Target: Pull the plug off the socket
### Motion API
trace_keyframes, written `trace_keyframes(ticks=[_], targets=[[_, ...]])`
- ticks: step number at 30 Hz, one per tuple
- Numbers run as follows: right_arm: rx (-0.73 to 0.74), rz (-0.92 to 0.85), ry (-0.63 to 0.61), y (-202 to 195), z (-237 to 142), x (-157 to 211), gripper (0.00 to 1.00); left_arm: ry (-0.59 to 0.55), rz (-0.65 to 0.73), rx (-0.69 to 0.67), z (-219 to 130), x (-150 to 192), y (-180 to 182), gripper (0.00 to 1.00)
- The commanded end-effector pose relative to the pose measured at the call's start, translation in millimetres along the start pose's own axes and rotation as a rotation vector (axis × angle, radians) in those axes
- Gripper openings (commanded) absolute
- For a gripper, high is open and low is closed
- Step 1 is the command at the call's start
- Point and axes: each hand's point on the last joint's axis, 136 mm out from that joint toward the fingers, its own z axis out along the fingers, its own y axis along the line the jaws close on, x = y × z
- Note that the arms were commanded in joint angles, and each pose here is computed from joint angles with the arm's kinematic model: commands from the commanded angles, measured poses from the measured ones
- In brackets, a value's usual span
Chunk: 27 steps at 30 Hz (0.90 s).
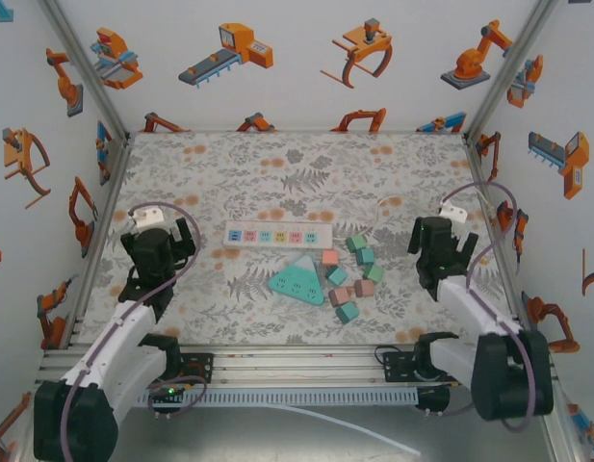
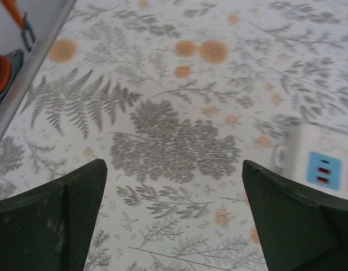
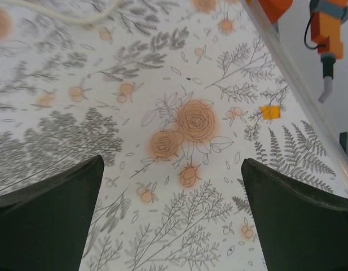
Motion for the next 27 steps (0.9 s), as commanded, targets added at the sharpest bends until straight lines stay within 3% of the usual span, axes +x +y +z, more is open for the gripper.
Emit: trace_keyframes(ticks=[1,7,10,12,16,18,19,20,22,24,27], targets=[[-0.048,0.034,-0.056,14,23,-15,1.00,-0.048,-0.045,-0.074,12,-6,16,0.97],[-0.174,-0.013,-0.155,49,42,-41,1.00,-0.014,-0.060,-0.023,49,10,3,0.97],[-0.252,0.003,-0.194,61,50,-33,0.99,-0.038,-0.058,0.009,65,11,-6,0.97],[-0.360,-0.007,-0.216,71,50,-22,0.99,0.006,-0.006,0.039,74,11,-15,0.97],[-0.394,-0.029,-0.219,77,45,-21,0.98,-0.029,0.003,0.057,87,14,-15,0.97],[-0.394,-0.029,-0.229,77,45,-22,0.90,-0.075,0.006,0.116,98,25,-23,0.97],[-0.392,-0.029,-0.229,77,45,-22,0.91,-0.066,0.043,0.166,98,28,-34,0.97],[-0.389,-0.029,-0.231,77,45,-21,0.99,0.017,0.071,0.182,96,36,-39,0.97],[-0.383,-0.031,-0.237,77,44,-22,0.99,-0.023,0.055,0.187,103,27,-40,0.97],[-0.385,-0.032,-0.236,77,44,-22,0.99,0.025,0.040,0.152,102,31,-33,0.97],[-0.387,-0.033,-0.235,78,44,-22,0.99,0.012,0.042,0.153,102,31,-33,0.97]])
